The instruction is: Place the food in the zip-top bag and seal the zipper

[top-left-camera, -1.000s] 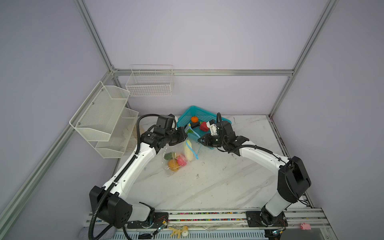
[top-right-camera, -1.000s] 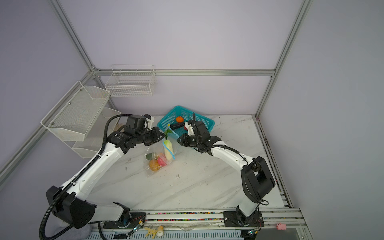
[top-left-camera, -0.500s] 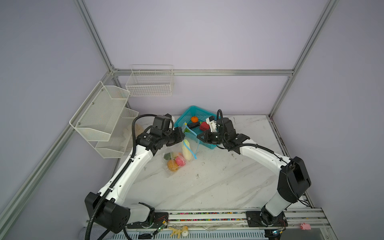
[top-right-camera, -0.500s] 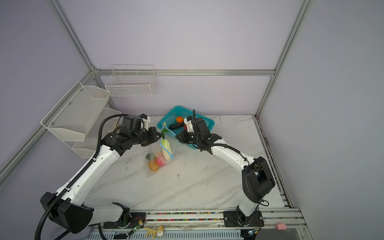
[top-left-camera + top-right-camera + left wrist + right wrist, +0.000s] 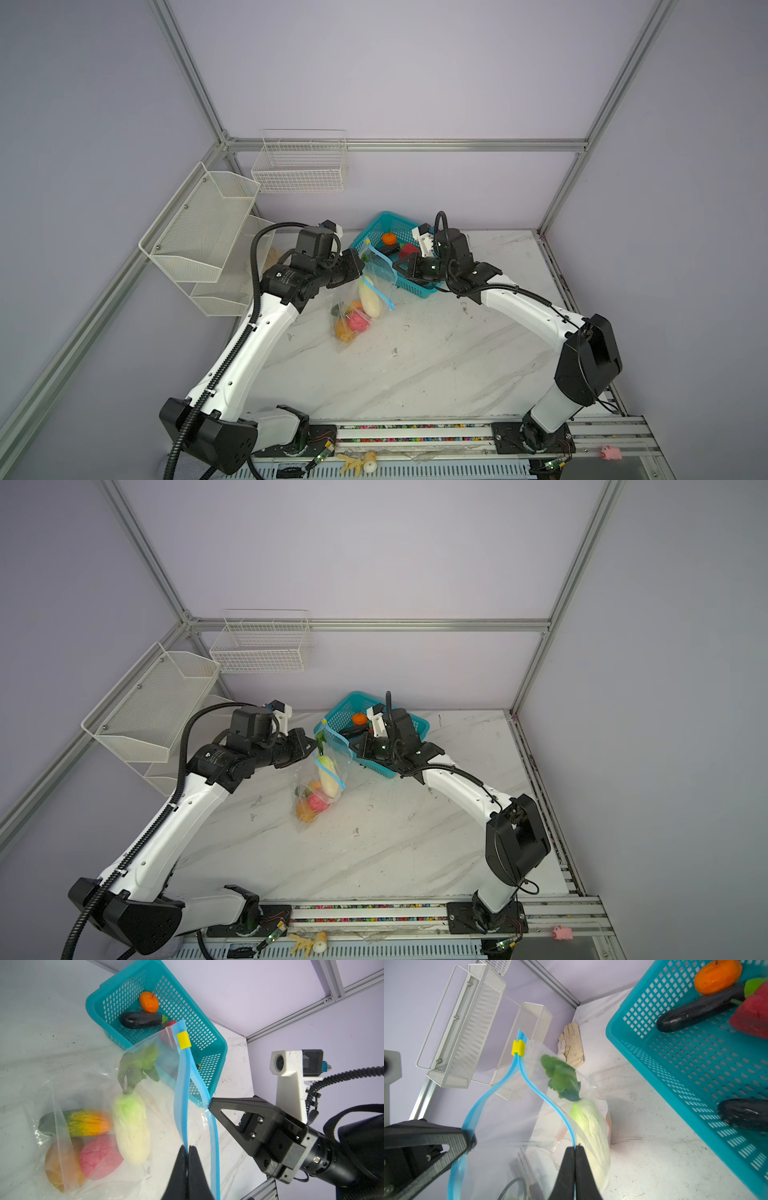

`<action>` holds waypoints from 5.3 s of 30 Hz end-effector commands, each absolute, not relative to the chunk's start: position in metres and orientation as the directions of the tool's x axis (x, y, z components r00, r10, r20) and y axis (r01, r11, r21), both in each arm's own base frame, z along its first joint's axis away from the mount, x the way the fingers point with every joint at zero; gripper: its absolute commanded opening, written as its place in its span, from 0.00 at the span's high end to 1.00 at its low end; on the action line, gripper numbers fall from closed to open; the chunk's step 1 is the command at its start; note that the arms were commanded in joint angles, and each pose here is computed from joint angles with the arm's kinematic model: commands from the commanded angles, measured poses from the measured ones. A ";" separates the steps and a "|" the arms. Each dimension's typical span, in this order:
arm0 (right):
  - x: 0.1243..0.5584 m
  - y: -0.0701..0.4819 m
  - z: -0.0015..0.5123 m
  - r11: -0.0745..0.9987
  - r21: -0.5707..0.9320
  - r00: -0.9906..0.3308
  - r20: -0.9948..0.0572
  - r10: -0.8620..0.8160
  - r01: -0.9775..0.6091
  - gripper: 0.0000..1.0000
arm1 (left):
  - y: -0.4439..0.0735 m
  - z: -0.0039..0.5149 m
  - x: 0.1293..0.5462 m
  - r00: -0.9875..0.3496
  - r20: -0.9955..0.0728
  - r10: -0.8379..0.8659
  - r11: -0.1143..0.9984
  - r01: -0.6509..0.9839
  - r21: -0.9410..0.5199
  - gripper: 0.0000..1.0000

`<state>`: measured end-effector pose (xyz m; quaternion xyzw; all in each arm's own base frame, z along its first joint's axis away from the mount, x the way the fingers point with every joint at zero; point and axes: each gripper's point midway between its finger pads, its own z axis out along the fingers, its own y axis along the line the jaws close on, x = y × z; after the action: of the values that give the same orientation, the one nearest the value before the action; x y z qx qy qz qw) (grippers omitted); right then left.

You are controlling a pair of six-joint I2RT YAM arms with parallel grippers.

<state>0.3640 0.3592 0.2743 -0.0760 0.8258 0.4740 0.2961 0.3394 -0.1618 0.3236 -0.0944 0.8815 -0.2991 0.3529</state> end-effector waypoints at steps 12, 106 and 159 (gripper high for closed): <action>0.361 0.374 0.286 0.521 0.743 -0.810 -0.566 0.152 -0.421 0.96 | -0.140 0.414 0.323 -0.579 -0.725 -0.374 0.826 0.147 -0.543 1.00; 0.590 0.307 0.072 0.787 -0.030 -0.523 -0.732 -0.437 -0.616 0.09 | -0.179 0.275 0.353 -0.805 -0.518 -0.289 0.811 0.081 -0.579 1.00; 0.577 0.293 0.119 0.871 0.061 -0.620 -0.726 -0.297 -0.488 0.23 | -0.187 0.268 0.360 -0.810 -0.514 -0.284 0.794 0.102 -0.599 1.00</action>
<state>0.5805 0.2907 0.1228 -0.2029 0.8895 0.1352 0.3863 0.3582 -0.1844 0.2735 -0.0596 0.8997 -0.3076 0.3040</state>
